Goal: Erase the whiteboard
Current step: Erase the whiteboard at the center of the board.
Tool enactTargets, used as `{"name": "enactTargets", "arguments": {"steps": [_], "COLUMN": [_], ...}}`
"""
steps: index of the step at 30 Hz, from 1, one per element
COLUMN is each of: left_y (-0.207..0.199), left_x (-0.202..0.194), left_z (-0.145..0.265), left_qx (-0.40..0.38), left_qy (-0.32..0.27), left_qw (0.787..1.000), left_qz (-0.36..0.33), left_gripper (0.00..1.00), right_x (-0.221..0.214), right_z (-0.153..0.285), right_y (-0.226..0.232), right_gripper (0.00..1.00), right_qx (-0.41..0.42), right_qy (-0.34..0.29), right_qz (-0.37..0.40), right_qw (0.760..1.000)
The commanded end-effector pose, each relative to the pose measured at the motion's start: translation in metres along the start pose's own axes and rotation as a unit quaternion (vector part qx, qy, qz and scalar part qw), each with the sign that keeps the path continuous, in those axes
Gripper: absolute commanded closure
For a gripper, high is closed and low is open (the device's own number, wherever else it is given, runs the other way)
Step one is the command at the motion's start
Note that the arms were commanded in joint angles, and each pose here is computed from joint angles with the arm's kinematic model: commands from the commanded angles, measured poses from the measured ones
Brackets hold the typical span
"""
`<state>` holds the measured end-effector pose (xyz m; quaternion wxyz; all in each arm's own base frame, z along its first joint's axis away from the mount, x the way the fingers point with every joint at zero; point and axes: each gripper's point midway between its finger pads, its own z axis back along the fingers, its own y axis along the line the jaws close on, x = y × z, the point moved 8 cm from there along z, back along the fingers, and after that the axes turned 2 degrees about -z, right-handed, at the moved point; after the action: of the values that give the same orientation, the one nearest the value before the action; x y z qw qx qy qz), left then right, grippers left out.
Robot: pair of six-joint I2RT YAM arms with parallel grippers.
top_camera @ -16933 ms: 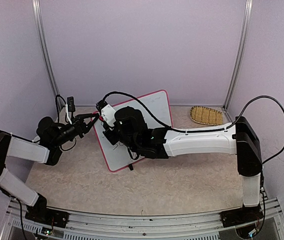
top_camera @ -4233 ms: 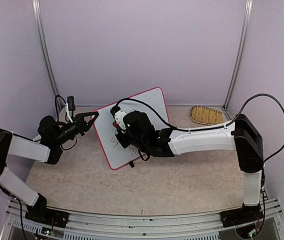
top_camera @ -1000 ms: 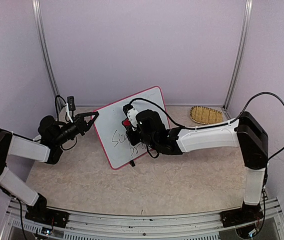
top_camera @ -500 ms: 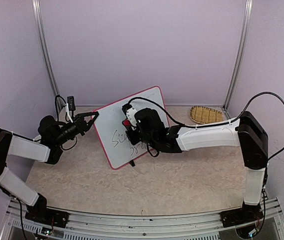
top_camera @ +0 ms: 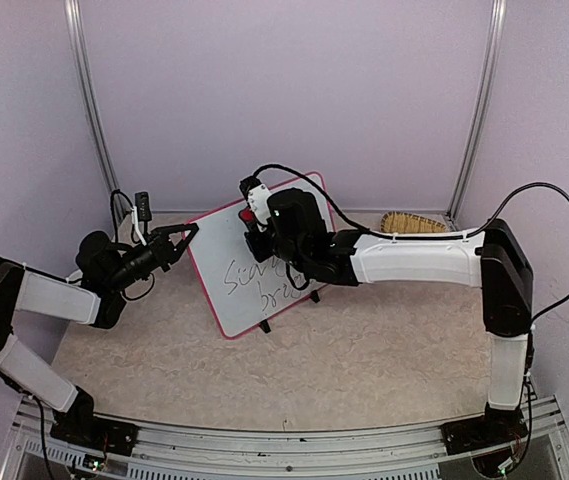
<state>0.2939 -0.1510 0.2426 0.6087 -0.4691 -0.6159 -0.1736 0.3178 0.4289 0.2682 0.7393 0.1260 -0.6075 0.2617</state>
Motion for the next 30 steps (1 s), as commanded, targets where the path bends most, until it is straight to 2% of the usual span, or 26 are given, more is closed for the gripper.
{"name": "enactTargets", "arguments": {"steps": [1, 5, 16, 30], "left_y": [-0.013, -0.013, -0.011, -0.010], "left_x": [-0.006, -0.006, -0.008, -0.009], "left_z": [-0.003, -0.003, -0.004, -0.005], "left_qx": [-0.050, -0.049, -0.048, -0.049], "left_qy": [0.028, 0.028, 0.030, 0.031], "left_qw": [0.998, 0.998, 0.998, 0.998], "left_qz": [-0.020, -0.020, -0.016, -0.015], "left_gripper": [1.00, 1.00, 1.00, 1.00], "right_x": [0.005, 0.000, -0.056, -0.093], "right_z": [-0.012, -0.013, -0.007, 0.008], "right_y": [-0.016, -0.016, -0.010, -0.012], "right_gripper": [0.80, 0.80, 0.81, 0.82], "right_qx": [-0.022, -0.011, 0.018, 0.016], "right_qy": [-0.005, 0.004, 0.065, 0.100], "right_qz": [-0.006, -0.008, -0.010, -0.017], "right_qw": [1.000, 1.000, 0.998, 0.995]}}
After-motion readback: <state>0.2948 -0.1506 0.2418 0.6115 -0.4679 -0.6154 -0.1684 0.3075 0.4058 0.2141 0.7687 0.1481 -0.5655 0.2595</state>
